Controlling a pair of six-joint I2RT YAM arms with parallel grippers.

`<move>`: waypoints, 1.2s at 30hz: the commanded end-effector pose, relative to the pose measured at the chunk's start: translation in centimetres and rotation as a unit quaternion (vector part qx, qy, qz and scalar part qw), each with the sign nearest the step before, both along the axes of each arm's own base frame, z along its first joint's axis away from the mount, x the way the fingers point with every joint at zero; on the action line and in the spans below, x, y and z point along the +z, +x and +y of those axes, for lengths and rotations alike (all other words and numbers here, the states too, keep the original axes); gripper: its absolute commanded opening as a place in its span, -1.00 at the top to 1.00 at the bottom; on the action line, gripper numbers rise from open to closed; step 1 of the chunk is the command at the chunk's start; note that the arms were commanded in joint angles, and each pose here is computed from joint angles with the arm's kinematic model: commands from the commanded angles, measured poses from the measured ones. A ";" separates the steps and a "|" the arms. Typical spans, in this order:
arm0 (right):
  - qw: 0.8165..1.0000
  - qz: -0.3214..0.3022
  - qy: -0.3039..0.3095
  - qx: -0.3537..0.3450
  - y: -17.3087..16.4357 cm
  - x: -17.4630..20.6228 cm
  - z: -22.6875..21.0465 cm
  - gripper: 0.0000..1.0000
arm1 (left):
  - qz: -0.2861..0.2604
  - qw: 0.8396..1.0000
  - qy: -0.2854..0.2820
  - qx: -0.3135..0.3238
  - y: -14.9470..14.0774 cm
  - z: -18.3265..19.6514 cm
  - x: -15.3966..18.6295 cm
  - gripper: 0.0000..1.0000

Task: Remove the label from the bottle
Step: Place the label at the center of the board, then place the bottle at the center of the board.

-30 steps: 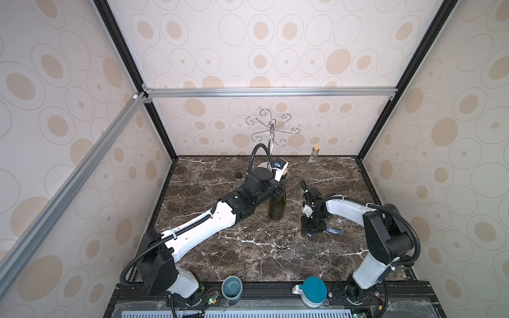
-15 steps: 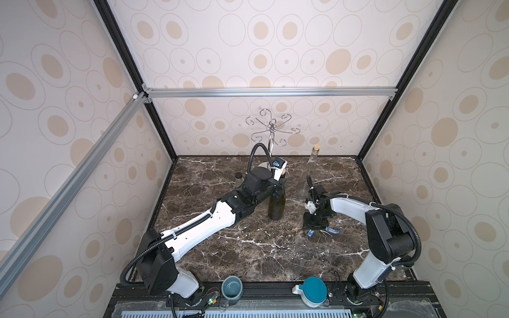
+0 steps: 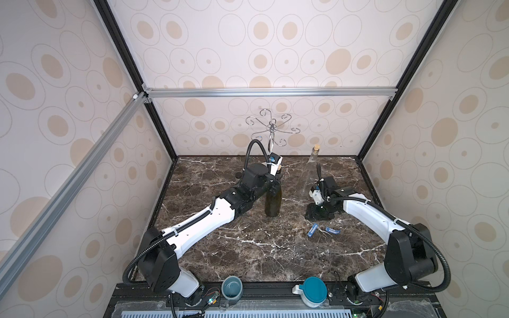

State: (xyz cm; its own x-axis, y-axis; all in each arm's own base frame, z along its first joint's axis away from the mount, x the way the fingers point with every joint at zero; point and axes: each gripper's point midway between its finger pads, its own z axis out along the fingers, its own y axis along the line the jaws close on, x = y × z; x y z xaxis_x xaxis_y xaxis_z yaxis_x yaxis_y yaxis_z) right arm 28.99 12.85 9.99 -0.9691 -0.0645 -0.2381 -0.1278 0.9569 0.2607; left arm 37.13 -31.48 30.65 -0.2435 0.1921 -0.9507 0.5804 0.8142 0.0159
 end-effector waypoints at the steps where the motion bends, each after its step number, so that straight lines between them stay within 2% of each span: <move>1: 1.000 0.003 -0.007 0.000 -0.8 1.0 -0.6 -0.12 | -0.065 0.997 -0.030 0.013 1.5 0.5 5.1 1.00; 17: 1.000 -0.021 0.009 -0.014 -1.3 3.0 -1.0 -0.20 | -0.094 0.993 -0.061 0.029 5.5 0.8 7.5 1.00; 26: 0.999 -0.025 0.014 -0.023 -0.7 3.3 -1.4 -0.20 | -0.082 0.995 -0.057 0.020 7.1 -0.6 6.9 0.92; 32: 0.999 -0.026 0.015 -0.024 -0.6 3.3 -1.5 -0.20 | -0.074 0.996 -0.048 0.020 7.5 -0.9 5.9 0.77; 36: 0.999 -0.027 0.016 -0.024 -0.5 3.4 -1.6 -0.20 | -0.071 0.996 -0.047 0.022 7.6 -0.8 5.6 0.49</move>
